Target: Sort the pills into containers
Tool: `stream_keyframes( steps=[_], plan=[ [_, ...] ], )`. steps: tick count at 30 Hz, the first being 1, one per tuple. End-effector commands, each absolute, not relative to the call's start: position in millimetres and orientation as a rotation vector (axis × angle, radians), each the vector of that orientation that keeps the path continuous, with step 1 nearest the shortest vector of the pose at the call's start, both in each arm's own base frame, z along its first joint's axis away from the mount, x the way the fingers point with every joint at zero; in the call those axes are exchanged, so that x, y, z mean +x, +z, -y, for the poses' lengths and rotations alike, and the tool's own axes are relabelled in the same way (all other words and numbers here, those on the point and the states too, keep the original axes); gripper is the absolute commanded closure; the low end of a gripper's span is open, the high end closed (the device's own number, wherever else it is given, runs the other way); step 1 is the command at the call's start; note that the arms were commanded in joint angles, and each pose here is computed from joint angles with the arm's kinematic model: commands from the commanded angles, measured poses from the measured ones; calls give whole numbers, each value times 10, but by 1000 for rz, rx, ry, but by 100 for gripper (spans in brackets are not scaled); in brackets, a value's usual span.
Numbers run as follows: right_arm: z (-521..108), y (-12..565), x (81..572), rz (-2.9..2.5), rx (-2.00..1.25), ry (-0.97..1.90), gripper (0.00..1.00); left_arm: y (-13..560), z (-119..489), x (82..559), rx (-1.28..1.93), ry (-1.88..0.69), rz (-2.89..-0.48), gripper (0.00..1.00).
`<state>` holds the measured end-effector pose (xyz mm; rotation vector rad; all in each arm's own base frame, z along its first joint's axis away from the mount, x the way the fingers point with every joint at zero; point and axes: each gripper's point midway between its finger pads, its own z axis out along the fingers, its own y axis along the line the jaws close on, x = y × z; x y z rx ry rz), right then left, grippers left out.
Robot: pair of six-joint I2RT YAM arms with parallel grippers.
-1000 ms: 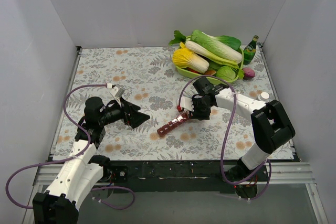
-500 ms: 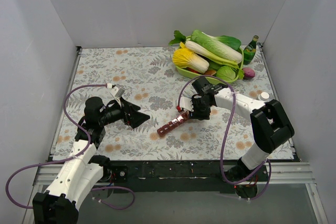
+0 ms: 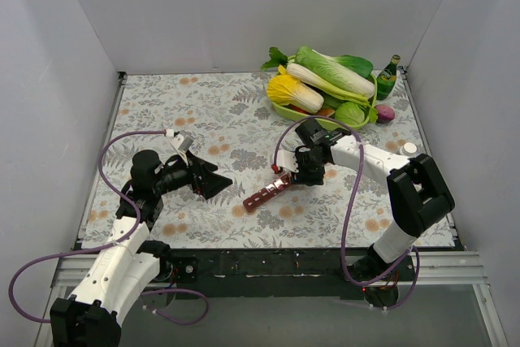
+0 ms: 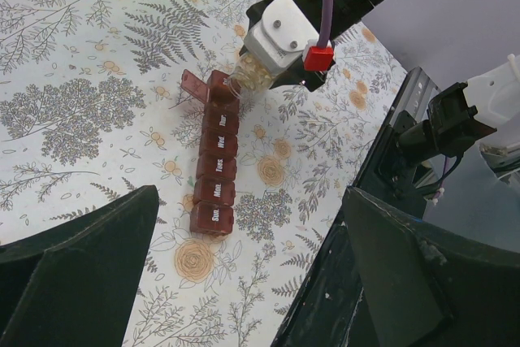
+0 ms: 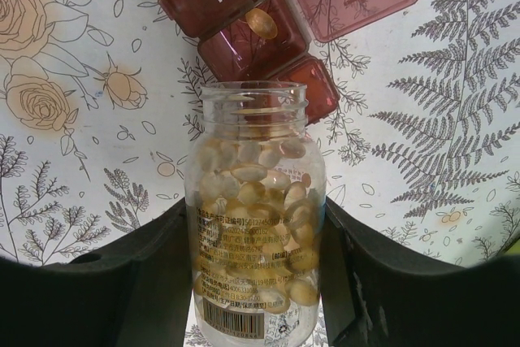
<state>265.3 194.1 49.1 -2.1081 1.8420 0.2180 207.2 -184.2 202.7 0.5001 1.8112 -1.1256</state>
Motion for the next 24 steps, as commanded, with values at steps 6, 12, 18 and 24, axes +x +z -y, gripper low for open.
stream_keyframes(
  steps=[6, 12, 18, 24],
  plan=[
    [-1999, 574, 2720, -1803, -2141, 190, 99, 2046, 1858, 2050, 529, -1130, -1788, 2],
    [-1996, 569, 2731, -1813, -2146, 171, 99, 2047, 1857, 2047, 529, -1130, -1788, 2],
    [-2001, 569, 2737, -1821, -2149, 163, 99, 2050, 1858, 2050, 529, -1130, -1788, 2],
    [-1995, 553, 2732, -1827, -2167, 148, 99, 2043, 1858, 2051, 529, -1131, -1790, 2]
  ],
)
